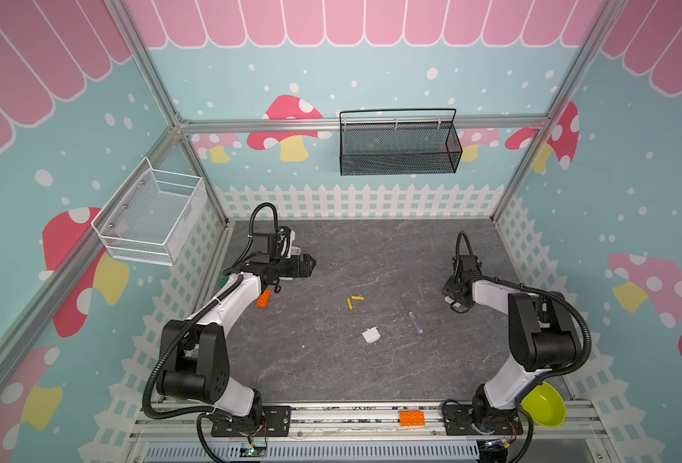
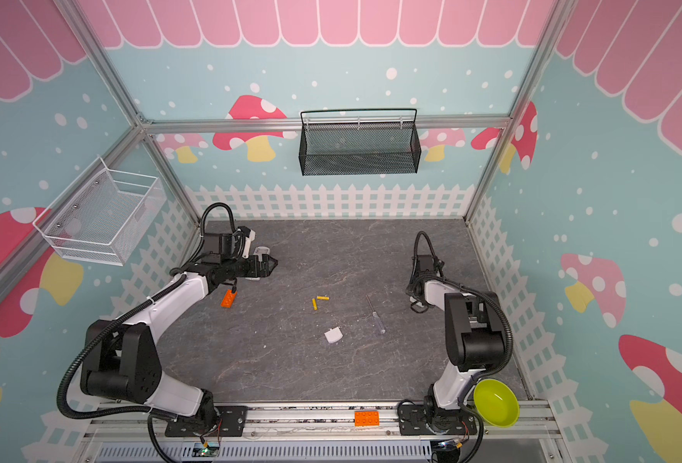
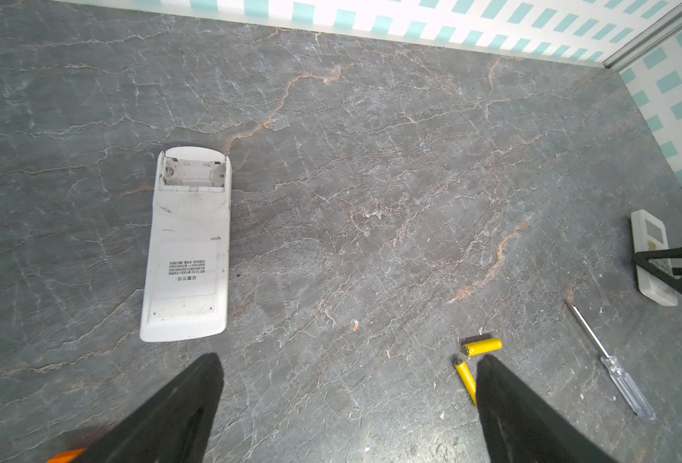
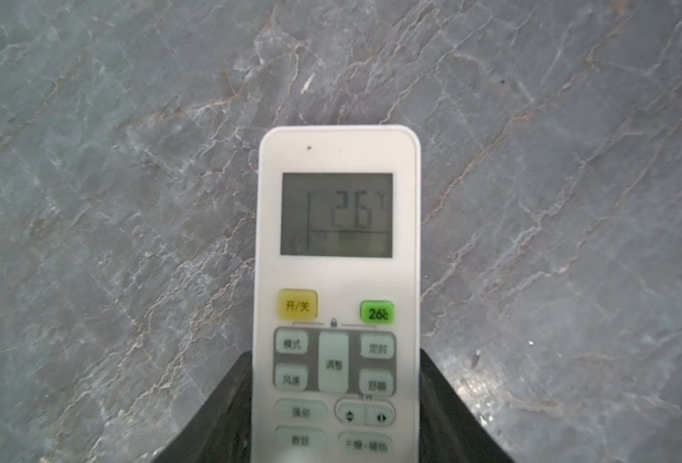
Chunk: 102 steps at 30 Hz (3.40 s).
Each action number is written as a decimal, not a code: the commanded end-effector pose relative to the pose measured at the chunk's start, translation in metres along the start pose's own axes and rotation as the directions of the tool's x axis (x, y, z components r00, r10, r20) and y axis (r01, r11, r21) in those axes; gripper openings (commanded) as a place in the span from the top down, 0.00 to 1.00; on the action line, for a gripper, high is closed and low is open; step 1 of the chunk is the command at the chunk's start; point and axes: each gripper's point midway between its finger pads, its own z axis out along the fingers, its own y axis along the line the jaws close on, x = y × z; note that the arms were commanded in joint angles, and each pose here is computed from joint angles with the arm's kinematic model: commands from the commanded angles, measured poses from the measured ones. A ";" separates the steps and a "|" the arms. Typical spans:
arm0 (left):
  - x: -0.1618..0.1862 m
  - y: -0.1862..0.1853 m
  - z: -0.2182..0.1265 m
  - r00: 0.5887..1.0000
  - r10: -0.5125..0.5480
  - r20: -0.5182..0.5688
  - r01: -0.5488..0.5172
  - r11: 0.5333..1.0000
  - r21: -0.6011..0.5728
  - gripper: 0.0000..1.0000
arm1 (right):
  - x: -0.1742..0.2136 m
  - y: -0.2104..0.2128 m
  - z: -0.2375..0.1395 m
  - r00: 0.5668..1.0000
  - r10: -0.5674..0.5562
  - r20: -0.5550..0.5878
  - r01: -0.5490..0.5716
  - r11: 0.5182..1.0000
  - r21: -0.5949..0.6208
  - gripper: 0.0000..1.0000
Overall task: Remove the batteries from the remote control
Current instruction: 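Lift the white remote with the right gripper while the left gripper rises toward it, then grasp the remote's end with the left gripper from the right gripper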
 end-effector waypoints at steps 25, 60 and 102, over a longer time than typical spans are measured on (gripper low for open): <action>-0.110 -0.109 -0.088 0.763 0.607 0.221 -0.634 0.770 0.073 0.02 | -0.027 0.041 -0.151 0.844 -0.272 0.462 0.455 0.820 -0.348 0.73; -0.005 -0.291 -0.173 -0.353 0.758 0.548 -0.873 -0.477 0.098 0.03 | 0.053 0.129 -0.307 0.358 -0.206 0.911 0.901 -0.178 -0.394 0.79; 0.049 -0.296 -0.096 -0.691 0.488 0.533 -0.577 -0.816 -0.001 0.59 | 0.125 0.157 -0.320 0.488 -0.273 0.829 0.642 -0.530 -0.553 0.80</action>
